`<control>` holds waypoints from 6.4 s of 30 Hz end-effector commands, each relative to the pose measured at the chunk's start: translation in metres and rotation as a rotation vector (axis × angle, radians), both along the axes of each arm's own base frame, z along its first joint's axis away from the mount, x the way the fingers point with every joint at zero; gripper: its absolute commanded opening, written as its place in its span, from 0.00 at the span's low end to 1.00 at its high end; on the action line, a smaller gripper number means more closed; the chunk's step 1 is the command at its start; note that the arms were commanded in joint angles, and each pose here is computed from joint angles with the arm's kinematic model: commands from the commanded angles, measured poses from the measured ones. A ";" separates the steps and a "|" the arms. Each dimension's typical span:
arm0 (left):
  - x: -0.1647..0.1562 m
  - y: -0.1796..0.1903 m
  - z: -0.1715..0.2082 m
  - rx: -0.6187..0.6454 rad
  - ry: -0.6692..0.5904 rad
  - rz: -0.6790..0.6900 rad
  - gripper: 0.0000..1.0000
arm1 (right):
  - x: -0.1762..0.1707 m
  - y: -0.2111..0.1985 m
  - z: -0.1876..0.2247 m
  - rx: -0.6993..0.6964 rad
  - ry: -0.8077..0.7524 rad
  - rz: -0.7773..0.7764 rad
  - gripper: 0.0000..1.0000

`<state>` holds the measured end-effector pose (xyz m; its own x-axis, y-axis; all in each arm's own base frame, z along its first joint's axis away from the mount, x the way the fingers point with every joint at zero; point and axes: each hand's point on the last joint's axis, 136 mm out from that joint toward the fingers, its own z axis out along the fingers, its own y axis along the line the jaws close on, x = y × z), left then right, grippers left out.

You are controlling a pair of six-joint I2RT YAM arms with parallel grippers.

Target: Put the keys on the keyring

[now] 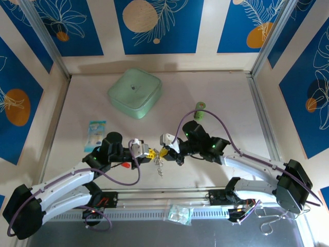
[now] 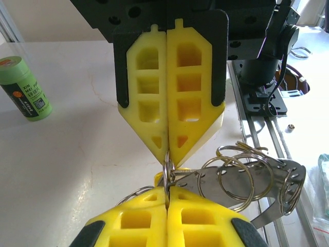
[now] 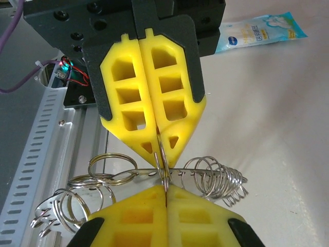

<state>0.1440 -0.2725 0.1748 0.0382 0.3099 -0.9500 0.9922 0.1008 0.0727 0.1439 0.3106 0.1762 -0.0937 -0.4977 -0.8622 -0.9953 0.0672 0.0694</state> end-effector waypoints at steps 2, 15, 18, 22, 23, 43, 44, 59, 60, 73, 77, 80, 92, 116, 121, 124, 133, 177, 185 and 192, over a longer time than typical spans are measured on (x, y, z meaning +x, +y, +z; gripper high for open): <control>-0.009 -0.004 0.017 -0.063 -0.031 -0.054 0.00 | 0.001 -0.003 0.007 0.008 0.010 -0.005 0.03; -0.015 -0.005 0.028 -0.120 -0.072 -0.086 0.00 | -0.001 0.004 -0.005 -0.005 0.038 0.015 0.11; -0.016 -0.005 0.026 -0.117 -0.068 -0.092 0.00 | 0.000 0.002 0.006 0.047 -0.013 0.008 0.20; -0.017 -0.006 0.025 -0.116 -0.060 -0.099 0.00 | -0.005 0.001 0.016 0.096 -0.051 0.022 0.24; -0.017 -0.006 0.025 -0.116 -0.058 -0.100 0.00 | -0.006 0.001 0.017 0.102 -0.052 0.031 0.24; -0.014 -0.006 0.026 -0.120 -0.056 -0.080 0.00 | -0.010 0.013 0.019 0.128 -0.038 0.075 0.00; -0.011 -0.005 0.025 -0.112 -0.053 -0.060 0.02 | -0.010 0.012 0.019 0.118 -0.044 0.076 0.00; -0.001 -0.003 0.016 0.014 -0.045 -0.023 0.22 | -0.006 0.009 0.012 -0.136 -0.165 0.122 0.00; -0.001 -0.003 0.016 0.014 -0.043 -0.022 0.21 | -0.006 0.010 0.011 -0.149 -0.172 0.125 0.00; -0.006 -0.001 0.018 -0.007 -0.062 -0.037 0.00 | -0.007 0.007 0.032 0.021 -0.119 0.093 0.26; -0.009 -0.001 0.025 -0.075 -0.101 -0.045 0.00 | -0.010 0.002 0.026 0.075 -0.079 0.063 0.33; -0.012 -0.002 0.027 -0.102 -0.108 -0.058 0.00 | -0.009 0.001 0.021 0.078 -0.054 0.043 0.33; -0.013 -0.001 0.024 -0.098 -0.101 -0.057 0.00 | -0.010 0.003 0.015 0.072 -0.018 0.045 0.25; -0.017 -0.004 0.035 -0.153 -0.115 -0.086 0.00 | -0.003 0.002 0.006 0.034 0.034 0.020 0.01; -0.016 -0.004 0.036 -0.155 -0.131 -0.087 0.00 | -0.006 0.007 0.005 0.044 0.030 0.035 0.03; -0.016 -0.004 0.036 -0.155 -0.134 -0.086 0.00 | -0.005 0.005 0.010 0.065 0.000 0.025 0.10; -0.016 -0.004 0.035 -0.159 -0.126 -0.086 0.00 | -0.009 0.005 0.021 0.135 -0.039 0.045 0.25; 0.014 0.010 0.013 0.098 0.036 0.127 0.47 | 0.009 0.002 0.010 -0.162 -0.194 0.098 0.00; 0.015 0.007 0.011 0.113 0.053 0.110 0.43 | 0.005 0.009 0.009 -0.221 -0.223 0.138 0.00; 0.014 0.001 0.012 0.107 0.062 0.077 0.28 | 0.005 0.015 0.011 -0.248 -0.241 0.151 0.00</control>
<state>0.1607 -0.2641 0.1708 -0.0812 0.4327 -0.8979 0.9770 0.2126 0.0140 0.1487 0.3202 0.1748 0.1529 -0.6962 -0.7014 -0.9871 -0.0739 -0.1418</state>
